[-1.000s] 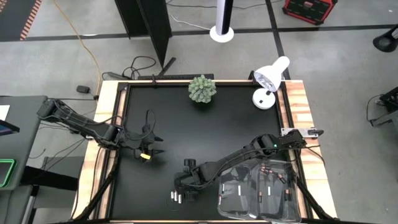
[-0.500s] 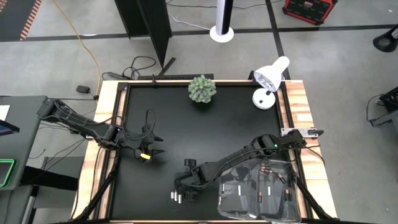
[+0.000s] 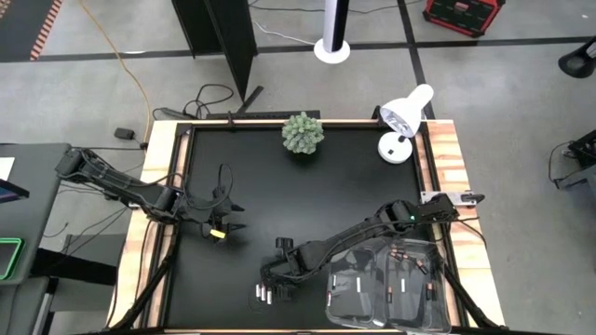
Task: Sort batteries
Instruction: Put the silver battery into the left transparent bin
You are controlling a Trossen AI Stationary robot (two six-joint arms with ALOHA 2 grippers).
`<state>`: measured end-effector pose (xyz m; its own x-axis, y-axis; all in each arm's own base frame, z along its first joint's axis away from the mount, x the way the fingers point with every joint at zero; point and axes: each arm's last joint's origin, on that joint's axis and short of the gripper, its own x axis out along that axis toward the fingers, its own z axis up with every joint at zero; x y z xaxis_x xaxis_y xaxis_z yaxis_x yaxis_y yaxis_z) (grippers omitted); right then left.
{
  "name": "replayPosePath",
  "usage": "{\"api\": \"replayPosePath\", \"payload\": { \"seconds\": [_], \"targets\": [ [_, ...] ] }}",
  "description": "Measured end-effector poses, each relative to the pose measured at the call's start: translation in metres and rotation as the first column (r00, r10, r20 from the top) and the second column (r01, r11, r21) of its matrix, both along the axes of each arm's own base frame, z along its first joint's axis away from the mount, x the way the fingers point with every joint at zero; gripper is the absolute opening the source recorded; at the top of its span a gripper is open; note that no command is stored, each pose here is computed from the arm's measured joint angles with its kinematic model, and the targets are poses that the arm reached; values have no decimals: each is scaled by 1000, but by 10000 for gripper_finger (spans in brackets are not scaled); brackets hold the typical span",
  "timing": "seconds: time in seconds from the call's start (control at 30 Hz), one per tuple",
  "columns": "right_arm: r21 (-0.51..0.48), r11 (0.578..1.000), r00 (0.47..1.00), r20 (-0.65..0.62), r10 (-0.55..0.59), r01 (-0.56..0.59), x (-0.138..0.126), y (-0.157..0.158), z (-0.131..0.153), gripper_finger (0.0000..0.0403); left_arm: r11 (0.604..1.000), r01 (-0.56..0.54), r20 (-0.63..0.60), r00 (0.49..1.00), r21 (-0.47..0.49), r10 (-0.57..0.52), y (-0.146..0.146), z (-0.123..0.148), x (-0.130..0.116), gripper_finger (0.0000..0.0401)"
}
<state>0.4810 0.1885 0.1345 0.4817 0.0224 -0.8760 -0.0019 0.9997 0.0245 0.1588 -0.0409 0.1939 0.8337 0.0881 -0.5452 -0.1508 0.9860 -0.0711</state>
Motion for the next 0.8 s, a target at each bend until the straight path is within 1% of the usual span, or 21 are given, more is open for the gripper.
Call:
{"api": "replayPosePath", "payload": {
  "seconds": [0.13, 0.4, 0.8],
  "targets": [
    [-1, 1000, 1000, -5, -5, 5, 0, -1, 0, 94, 1000, -1, 0, 1000, -1, 1, 0, 0, 0, 247],
    [-6, 1000, 1000, -18, -7, 7, 0, -3, -1, 56, 1000, -1, 0, 1000, -1, 1, 0, 0, 0, 247],
    [-11, 1000, 1000, -12, 11, -11, -1, -1, -1, 39, 1000, -1, 0, 1000, -1, 1, 0, 0, 0, 247]
  ]
}}
